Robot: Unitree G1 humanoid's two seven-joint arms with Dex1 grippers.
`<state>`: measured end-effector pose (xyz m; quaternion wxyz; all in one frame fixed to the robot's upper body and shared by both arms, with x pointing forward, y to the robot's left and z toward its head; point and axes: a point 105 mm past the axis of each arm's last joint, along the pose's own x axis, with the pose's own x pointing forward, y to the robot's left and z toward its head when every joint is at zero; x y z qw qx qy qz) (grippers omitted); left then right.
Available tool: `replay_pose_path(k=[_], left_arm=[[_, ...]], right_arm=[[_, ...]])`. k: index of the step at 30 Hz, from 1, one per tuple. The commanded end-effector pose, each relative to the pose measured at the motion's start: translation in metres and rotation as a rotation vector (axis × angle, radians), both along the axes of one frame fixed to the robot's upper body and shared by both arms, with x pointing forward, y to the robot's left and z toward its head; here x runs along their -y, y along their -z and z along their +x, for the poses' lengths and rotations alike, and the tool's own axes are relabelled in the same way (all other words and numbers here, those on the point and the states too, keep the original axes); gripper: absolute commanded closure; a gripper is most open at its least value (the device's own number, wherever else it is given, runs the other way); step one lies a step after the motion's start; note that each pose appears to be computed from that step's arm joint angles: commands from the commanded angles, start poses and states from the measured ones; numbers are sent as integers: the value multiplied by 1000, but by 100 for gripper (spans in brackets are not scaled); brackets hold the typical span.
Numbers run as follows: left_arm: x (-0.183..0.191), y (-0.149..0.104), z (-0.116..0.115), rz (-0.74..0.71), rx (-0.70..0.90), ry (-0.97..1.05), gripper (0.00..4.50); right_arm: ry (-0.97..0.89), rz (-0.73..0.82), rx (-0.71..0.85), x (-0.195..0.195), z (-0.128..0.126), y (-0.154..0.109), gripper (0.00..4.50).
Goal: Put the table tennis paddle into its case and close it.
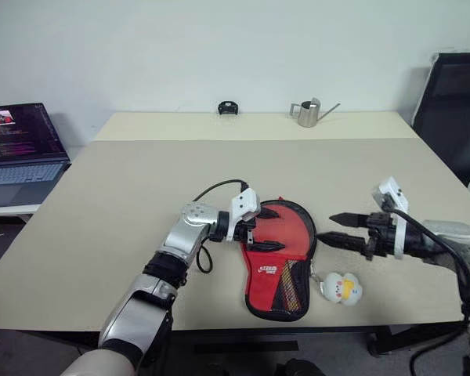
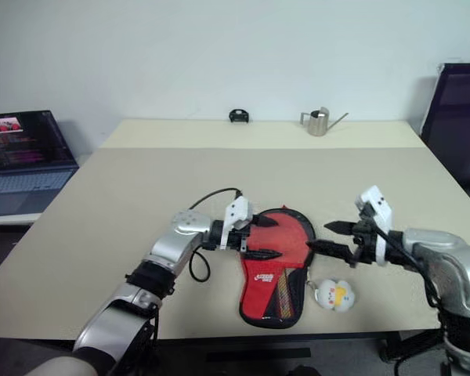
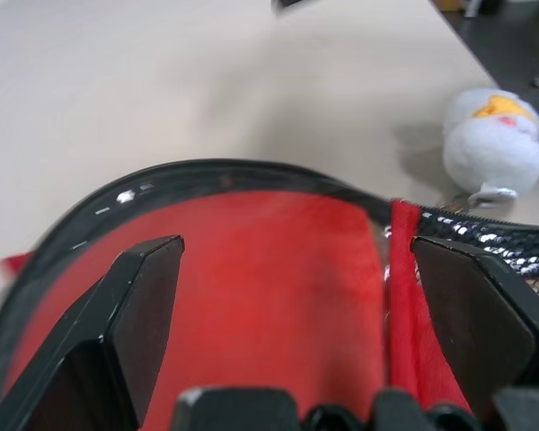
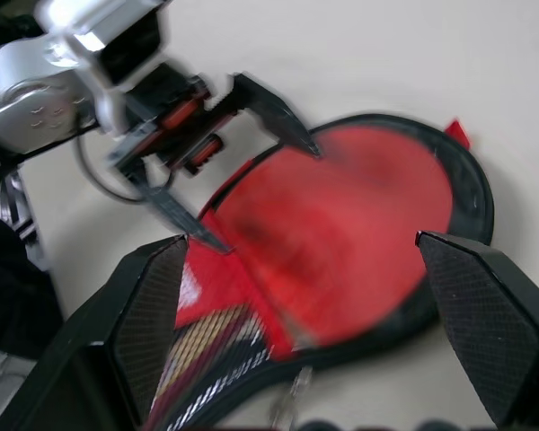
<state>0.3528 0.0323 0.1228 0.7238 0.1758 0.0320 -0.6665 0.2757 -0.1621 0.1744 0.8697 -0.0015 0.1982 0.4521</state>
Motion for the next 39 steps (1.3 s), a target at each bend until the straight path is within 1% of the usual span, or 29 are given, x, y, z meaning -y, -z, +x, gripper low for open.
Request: replay_pose_path(k=[1,2,4,5,8,15,20,23,27,30,33,34,35,38,39], left_arm=[[9,-5,2,16,62,40,7],[10,-4,3,18,64,43,7],[14,3,3,30,55,47,7],[14,6,3,35,50,48,7],[17,13,3,39,37,48,7],[23,19,1,36,28,60,7],[22,21,-1,34,24,60,7],[20,23,-1,37,21,55,7],[19,24,0,41,18,49,7],[18,26,-1,46,18,49,7],[17,28,-2,54,17,49,7],[17,29,-2,55,17,50,7],[17,29,-2,56,16,50,7],[18,31,-3,57,14,52,7],[18,31,-3,58,14,52,7]], right_arm=[[-8,-82,23,7,-23,-2,6],[-6,-103,18,10,-28,0,6],[-25,-201,10,13,-42,10,6],[-37,-215,9,11,-46,13,6],[-38,-252,14,10,-49,21,6],[-45,-323,-22,17,-48,46,6],[-57,-382,-34,24,-40,65,6],[-81,-409,-25,25,-36,70,6],[-90,-415,-3,23,-28,70,6],[-89,-405,7,21,-26,69,66],[-94,-401,5,20,-28,69,169],[-94,-401,6,20,-28,69,215],[-94,-402,7,20,-28,69,237],[-93,-402,11,20,-29,67,341],[-91,-401,13,20,-29,67,367]])
